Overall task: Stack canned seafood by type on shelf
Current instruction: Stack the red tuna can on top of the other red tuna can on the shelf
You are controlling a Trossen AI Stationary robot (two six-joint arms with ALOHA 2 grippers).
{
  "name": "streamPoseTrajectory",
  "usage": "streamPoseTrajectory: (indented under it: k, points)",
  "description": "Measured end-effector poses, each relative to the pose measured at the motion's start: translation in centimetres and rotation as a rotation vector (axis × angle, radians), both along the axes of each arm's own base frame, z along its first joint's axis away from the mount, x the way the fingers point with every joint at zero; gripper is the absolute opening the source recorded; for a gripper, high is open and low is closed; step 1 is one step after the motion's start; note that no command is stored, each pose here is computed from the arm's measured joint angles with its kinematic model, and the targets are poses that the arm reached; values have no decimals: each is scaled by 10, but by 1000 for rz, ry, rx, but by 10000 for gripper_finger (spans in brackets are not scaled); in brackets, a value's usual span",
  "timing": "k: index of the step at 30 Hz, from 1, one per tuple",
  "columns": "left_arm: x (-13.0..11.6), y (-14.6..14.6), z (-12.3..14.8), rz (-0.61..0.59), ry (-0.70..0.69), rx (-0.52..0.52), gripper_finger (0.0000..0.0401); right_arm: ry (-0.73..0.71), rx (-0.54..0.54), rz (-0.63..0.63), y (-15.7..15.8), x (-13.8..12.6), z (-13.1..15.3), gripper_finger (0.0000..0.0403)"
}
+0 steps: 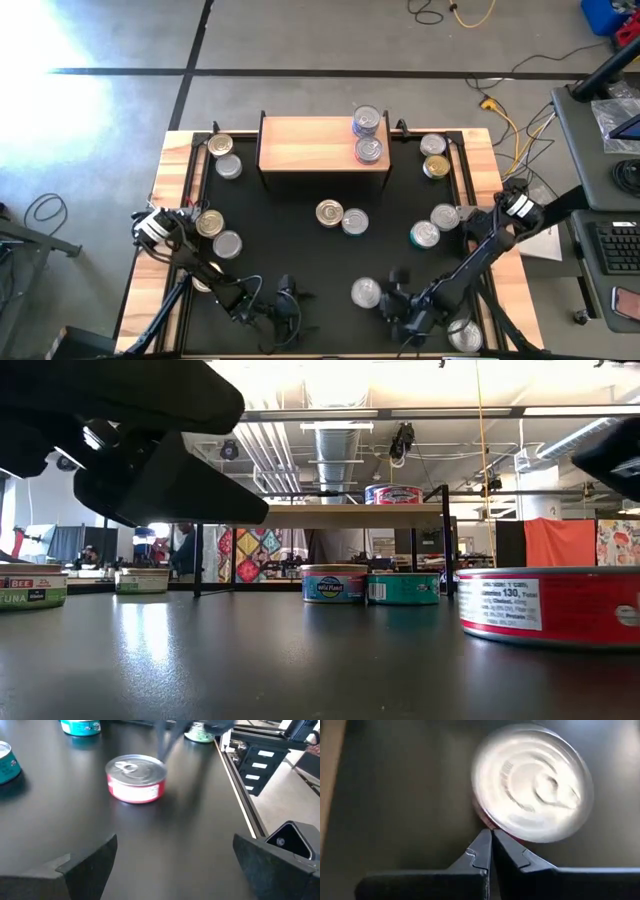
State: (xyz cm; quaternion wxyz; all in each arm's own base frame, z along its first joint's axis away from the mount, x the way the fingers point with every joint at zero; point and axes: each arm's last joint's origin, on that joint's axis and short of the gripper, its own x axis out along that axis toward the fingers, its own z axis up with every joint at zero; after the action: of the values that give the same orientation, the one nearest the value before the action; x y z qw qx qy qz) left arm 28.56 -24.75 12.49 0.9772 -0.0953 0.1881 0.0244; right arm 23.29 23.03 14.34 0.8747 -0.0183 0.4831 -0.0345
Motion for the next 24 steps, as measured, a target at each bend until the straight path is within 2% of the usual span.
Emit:
streamPoseTrajectory:
  k: [4, 6, 8, 12, 18, 24]
  points:
    - [0, 0, 0, -2, -1, 3, 382, 95, -164, -180, -23, -8, 0, 9]
    - [0, 0, 0, -1, -3, 3, 382, 118, -201, -279, -31, -12, 0, 9]
    - [0, 1, 0, 12, -7, 9, 382, 117, -186, -313, -32, -13, 0, 9]
    - [1, 3, 1, 59, -24, 36, 382, 103, -58, -228, -19, -7, -2, 9]
    - [2, 5, 1, 85, -32, 51, 382, -51, 81, -115, -7, 10, -3, 9]
    - [3, 5, 1, 85, -32, 60, 382, -203, 133, -50, -12, 37, 7, 9]
